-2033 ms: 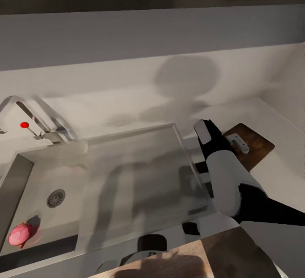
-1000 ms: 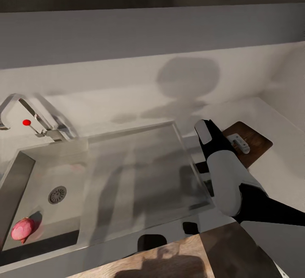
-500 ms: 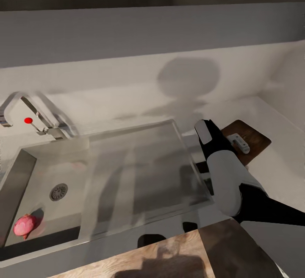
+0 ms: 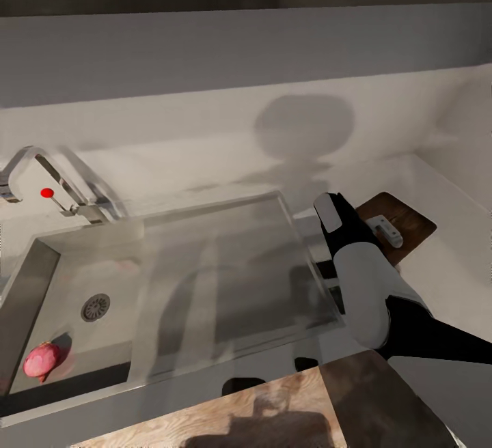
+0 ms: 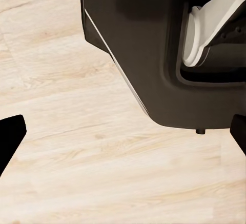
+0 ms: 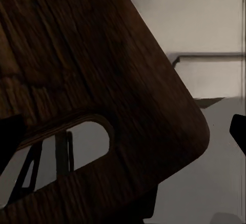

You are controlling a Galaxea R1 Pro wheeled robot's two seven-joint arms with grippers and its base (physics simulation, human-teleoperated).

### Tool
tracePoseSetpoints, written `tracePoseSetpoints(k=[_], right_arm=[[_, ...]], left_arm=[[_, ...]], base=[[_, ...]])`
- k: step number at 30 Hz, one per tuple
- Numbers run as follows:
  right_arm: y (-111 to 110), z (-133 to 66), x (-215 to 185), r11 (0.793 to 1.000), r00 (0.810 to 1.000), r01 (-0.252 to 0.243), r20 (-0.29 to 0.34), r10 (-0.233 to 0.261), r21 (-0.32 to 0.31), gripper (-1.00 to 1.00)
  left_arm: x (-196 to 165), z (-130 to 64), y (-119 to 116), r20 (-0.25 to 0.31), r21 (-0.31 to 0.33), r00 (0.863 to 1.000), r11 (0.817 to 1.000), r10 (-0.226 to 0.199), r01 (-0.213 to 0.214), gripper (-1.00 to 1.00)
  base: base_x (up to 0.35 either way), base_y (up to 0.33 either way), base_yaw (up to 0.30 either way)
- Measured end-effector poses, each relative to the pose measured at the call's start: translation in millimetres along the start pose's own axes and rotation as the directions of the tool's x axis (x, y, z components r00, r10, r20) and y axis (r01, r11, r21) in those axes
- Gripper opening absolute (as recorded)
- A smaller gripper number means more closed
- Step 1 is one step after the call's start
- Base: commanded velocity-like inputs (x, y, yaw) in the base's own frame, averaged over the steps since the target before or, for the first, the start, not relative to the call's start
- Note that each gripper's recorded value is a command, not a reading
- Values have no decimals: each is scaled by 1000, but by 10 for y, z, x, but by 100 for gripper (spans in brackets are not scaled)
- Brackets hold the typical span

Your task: In the kitchen, take the Vidalia onion out of the sink, dice it on the chopping board with the paring knife, put the diced onion into the bowl on the countertop, then place both the paring knife and the chopping board into the sink.

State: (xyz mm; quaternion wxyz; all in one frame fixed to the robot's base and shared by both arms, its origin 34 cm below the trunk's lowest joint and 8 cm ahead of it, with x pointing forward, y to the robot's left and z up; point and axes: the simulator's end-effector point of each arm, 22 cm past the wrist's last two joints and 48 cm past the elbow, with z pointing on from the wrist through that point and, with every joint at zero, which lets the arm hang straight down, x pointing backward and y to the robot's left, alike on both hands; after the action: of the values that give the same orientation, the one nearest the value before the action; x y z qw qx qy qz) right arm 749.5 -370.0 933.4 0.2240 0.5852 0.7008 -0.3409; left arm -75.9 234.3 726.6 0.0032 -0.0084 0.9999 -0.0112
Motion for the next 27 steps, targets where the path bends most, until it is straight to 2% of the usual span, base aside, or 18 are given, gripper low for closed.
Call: tracePoseSetpoints(k=[5, 27], right_arm=[[-1, -1, 3, 1000, 1000, 1, 0, -1, 0, 100], [-9, -25, 26, 1000, 1000, 0, -3, 0, 3, 100]], left_arm=[[0, 0, 2, 1, -1, 1000, 1000, -1, 1, 100], [1, 0, 14, 1, -2, 1000, 1000, -1, 1, 100]], base=[[-139, 0, 0], [-3, 0, 0]])
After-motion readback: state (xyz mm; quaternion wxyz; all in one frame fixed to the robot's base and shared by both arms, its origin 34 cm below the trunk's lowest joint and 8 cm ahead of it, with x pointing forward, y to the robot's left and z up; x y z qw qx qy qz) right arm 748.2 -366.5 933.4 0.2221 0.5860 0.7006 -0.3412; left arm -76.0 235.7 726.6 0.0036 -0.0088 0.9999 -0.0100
